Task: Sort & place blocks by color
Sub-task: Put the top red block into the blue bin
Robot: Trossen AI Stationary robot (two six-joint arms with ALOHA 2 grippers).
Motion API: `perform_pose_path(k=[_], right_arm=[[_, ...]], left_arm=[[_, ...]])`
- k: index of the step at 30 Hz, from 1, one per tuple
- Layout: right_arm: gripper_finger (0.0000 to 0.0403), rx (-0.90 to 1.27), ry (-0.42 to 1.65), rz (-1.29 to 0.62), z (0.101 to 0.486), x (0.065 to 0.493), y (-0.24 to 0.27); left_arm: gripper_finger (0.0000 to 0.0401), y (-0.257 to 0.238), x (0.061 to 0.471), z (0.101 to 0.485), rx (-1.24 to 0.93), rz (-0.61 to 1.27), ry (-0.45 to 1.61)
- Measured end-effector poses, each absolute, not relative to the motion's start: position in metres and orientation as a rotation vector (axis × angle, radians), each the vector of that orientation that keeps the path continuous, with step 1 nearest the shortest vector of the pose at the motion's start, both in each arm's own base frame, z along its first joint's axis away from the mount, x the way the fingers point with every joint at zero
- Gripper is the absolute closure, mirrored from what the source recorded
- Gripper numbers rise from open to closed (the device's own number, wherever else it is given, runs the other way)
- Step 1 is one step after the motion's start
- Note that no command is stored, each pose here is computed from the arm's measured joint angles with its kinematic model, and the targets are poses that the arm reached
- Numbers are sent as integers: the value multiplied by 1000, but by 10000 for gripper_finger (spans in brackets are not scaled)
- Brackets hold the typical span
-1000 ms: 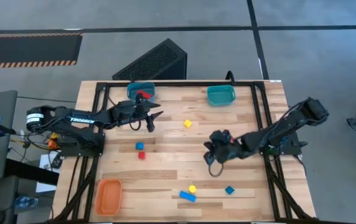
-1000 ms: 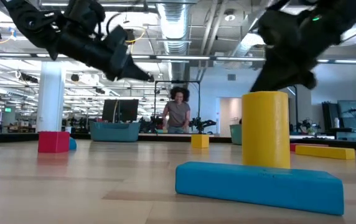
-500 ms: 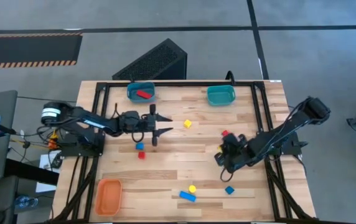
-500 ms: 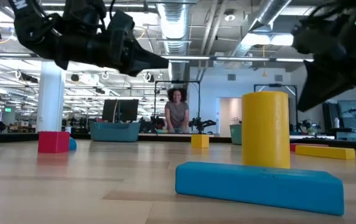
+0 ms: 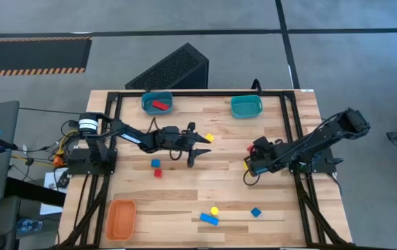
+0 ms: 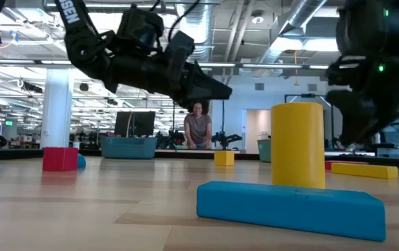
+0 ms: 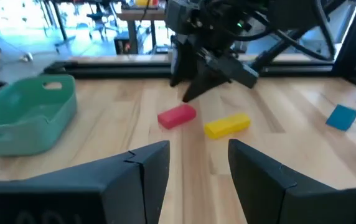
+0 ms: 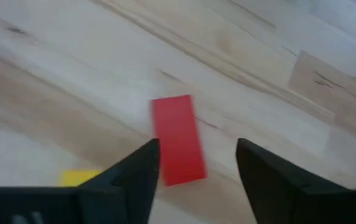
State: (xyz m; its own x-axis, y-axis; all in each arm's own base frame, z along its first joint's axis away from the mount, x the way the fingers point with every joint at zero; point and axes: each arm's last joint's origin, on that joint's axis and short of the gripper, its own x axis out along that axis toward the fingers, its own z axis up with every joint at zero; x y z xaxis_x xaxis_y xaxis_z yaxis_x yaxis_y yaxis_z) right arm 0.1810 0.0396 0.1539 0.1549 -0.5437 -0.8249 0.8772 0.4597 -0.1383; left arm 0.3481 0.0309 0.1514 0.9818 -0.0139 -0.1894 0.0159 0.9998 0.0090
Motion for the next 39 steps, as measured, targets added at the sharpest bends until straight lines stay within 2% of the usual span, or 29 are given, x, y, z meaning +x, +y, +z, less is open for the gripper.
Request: perform_pose_path(k=[5,11,21,30,35,39], right_arm=[[134,437,971,-1055,134,171,36],[133,480,874,-968,118,172,36],[144,444,834,-957,121,177,36],[145,393,759,-933,127,186,38],[145,379,646,-972,126,188,42],[145,381,668,-965,120,191,45]], left_arm=[[248,31,353,152,15,-3,208],[246,31,352,151,4,68,226],[214,7,353,151,166,222,238],[220,5,352,167,140,187,43],[221,11,335,160,131,210,-28],[229,13,314,156,121,223,-120]])
